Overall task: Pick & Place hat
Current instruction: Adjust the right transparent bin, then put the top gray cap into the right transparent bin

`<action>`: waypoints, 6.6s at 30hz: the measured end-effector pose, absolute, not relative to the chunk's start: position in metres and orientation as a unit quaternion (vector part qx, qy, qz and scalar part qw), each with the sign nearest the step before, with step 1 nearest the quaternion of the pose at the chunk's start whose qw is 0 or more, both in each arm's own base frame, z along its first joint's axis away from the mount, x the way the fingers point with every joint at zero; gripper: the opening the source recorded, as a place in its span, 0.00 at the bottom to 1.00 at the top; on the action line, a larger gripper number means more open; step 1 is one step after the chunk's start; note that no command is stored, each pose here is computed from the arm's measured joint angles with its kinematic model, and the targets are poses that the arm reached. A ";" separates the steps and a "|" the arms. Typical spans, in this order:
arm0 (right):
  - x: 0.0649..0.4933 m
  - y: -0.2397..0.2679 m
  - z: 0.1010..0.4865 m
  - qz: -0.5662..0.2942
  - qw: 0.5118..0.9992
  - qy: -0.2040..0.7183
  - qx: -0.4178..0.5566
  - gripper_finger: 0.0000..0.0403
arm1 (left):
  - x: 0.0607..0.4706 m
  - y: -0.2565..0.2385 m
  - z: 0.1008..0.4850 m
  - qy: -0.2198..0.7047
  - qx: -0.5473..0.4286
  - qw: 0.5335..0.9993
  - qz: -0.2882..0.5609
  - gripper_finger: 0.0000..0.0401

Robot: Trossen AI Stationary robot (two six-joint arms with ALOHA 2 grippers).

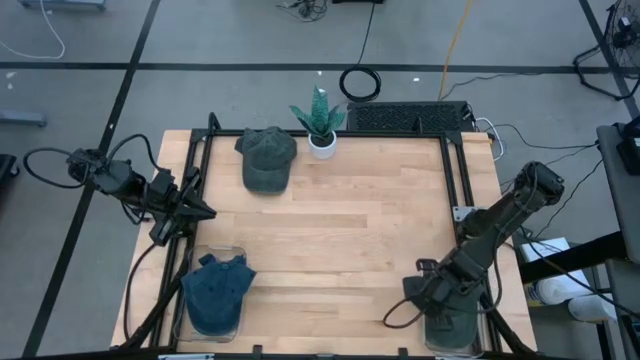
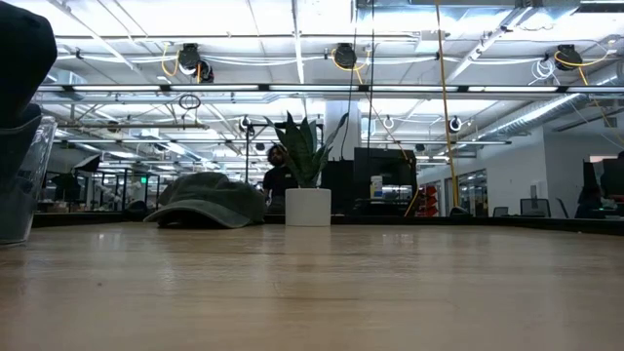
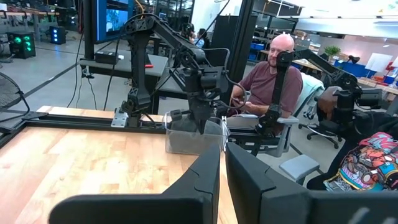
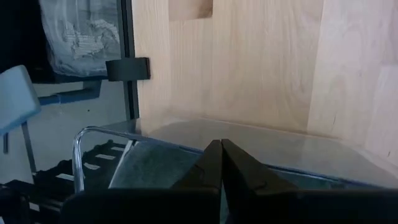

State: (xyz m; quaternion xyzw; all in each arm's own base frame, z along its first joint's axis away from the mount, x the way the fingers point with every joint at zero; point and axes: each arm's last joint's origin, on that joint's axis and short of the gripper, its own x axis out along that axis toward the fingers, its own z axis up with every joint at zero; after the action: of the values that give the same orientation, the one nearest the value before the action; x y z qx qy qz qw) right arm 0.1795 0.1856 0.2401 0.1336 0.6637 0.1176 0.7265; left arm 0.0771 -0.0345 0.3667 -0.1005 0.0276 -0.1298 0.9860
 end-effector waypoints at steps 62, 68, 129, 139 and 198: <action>0.216 0.024 0.291 0.131 0.981 -0.051 -0.137 0.00 | 0.091 -0.032 0.394 -0.067 -0.021 0.997 0.018 0.08; 0.213 0.024 0.289 0.133 0.980 -0.033 -0.142 0.00 | 0.109 -0.037 0.386 -0.021 0.043 0.996 0.080 0.08; 0.213 0.024 0.278 0.139 0.987 0.028 -0.081 0.00 | 0.254 0.236 0.262 0.645 -0.053 0.744 0.165 0.44; 0.213 0.024 0.277 0.139 0.987 0.036 -0.077 0.00 | 0.248 0.243 0.251 0.635 -0.100 0.710 0.288 0.39; 0.213 0.024 0.276 0.140 0.986 0.043 -0.079 0.00 | 0.263 0.213 0.230 0.687 -0.018 0.694 0.217 0.53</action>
State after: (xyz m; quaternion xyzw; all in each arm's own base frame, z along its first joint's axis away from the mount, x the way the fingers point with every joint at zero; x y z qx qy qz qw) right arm 0.2131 0.0241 0.2758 -0.0788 0.0428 0.1397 0.9861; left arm 0.2628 0.2130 0.2301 -0.0175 0.6866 0.2172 0.6936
